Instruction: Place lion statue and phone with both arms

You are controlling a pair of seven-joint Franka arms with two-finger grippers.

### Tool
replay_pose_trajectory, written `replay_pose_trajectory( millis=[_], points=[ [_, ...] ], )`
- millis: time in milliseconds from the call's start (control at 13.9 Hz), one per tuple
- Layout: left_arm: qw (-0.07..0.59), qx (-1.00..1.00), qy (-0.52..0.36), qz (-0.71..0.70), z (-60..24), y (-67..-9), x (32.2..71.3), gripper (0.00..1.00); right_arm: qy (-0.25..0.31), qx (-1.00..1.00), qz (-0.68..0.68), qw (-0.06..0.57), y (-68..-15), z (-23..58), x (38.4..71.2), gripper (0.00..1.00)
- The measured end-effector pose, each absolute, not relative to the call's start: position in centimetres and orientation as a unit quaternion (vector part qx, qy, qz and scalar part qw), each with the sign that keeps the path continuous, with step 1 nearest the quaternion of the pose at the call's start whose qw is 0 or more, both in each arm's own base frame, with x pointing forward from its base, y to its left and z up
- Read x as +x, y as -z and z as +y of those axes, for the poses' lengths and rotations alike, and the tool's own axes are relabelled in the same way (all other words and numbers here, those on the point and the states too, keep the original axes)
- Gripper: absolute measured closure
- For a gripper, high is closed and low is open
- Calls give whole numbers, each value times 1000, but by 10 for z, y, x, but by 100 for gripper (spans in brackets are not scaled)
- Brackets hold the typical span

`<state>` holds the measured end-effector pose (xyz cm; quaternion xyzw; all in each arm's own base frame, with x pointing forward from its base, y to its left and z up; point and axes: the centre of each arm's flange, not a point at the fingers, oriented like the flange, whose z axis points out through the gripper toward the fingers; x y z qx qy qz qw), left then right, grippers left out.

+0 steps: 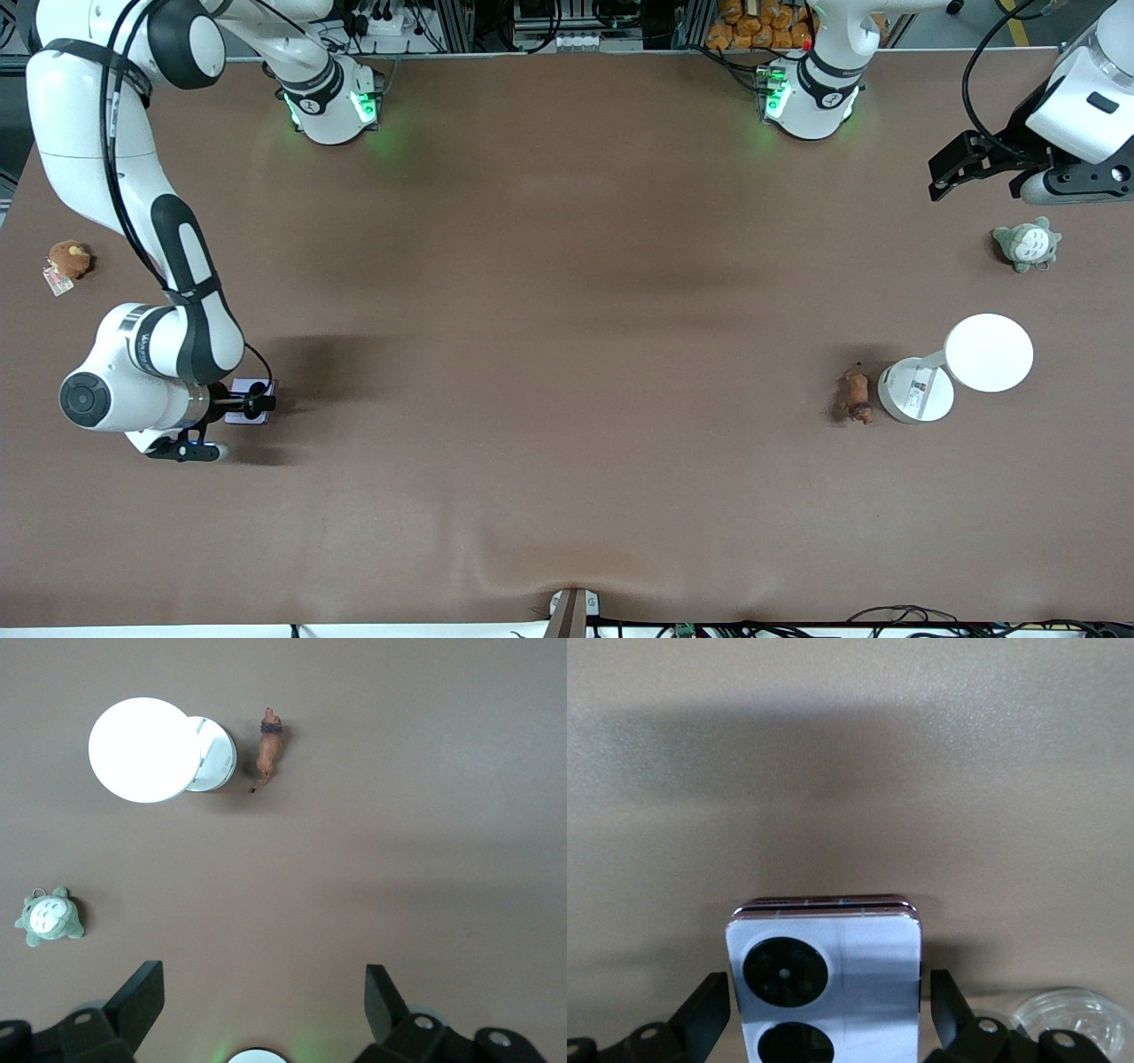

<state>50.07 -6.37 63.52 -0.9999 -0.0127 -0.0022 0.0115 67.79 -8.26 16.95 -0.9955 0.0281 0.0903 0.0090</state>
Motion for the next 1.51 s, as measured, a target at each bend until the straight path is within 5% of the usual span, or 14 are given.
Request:
replay_pose_trajectory(
  millis=[360, 720, 1008, 1511],
  points=[
    [11, -1000, 5, -13, -64, -637, 506, 0, -35, -999, 18, 10, -220, -72, 708, 0],
    [9, -1000, 11, -16, -61, -645, 508, 0, 52, -999, -7, 10, -358, -40, 728, 0],
    [9, -1000, 13, -17, -59, -648, 511, 0, 54, -998, -6, 20, -460, -40, 668, 0],
    [9, -1000, 7, -18, -59, -653, 509, 0, 16, -999, 28, 38, -561, -36, 550, 0]
  ],
)
